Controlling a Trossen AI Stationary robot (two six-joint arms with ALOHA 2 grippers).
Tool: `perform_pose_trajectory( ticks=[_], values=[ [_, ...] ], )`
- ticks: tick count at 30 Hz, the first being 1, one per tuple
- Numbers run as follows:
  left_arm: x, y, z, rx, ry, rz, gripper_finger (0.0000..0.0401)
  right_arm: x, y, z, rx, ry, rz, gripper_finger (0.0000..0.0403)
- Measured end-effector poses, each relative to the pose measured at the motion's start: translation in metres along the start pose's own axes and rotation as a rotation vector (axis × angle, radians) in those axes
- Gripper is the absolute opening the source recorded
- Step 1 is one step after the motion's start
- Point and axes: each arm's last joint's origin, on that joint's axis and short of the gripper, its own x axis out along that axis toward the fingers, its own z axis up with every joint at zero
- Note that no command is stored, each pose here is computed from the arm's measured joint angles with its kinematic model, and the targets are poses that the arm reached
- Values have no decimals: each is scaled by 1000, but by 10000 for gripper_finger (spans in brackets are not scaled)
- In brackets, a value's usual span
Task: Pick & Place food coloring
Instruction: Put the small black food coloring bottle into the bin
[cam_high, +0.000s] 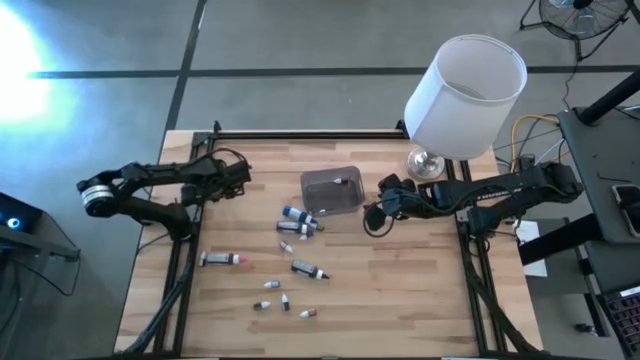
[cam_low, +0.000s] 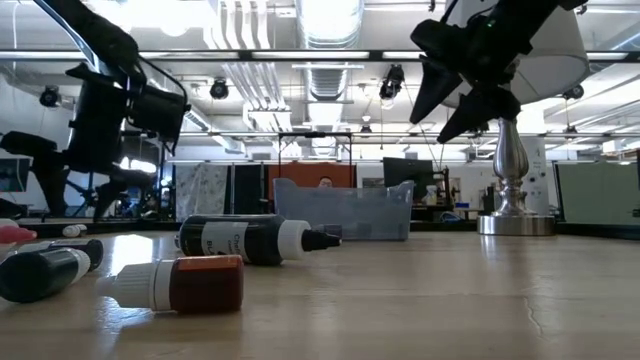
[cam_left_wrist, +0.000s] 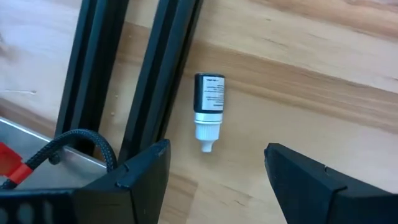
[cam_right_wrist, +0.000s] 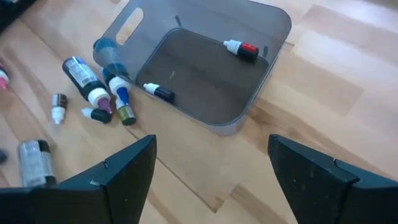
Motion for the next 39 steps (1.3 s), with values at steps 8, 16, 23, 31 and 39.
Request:
perform_pose_trajectory(
  ticks=[8,16,23,31,39],
  values=[
    [11,-1,0,7,-30,1,236,0,0,0,55,2,6,302],
    [28,-3,-1,-6,-44,-10,236,0,1,0,55,4,9,302],
    [32,-1,-1,14,-90,7,205,0,1,0,55,4,9,302],
    [33,-1,-1,24,-100,9,102,0,1,0,52,4,9,302],
    [33,-2,-5,38,-32,-10,65,1,0,-1,50,6,7,302]
  ],
)
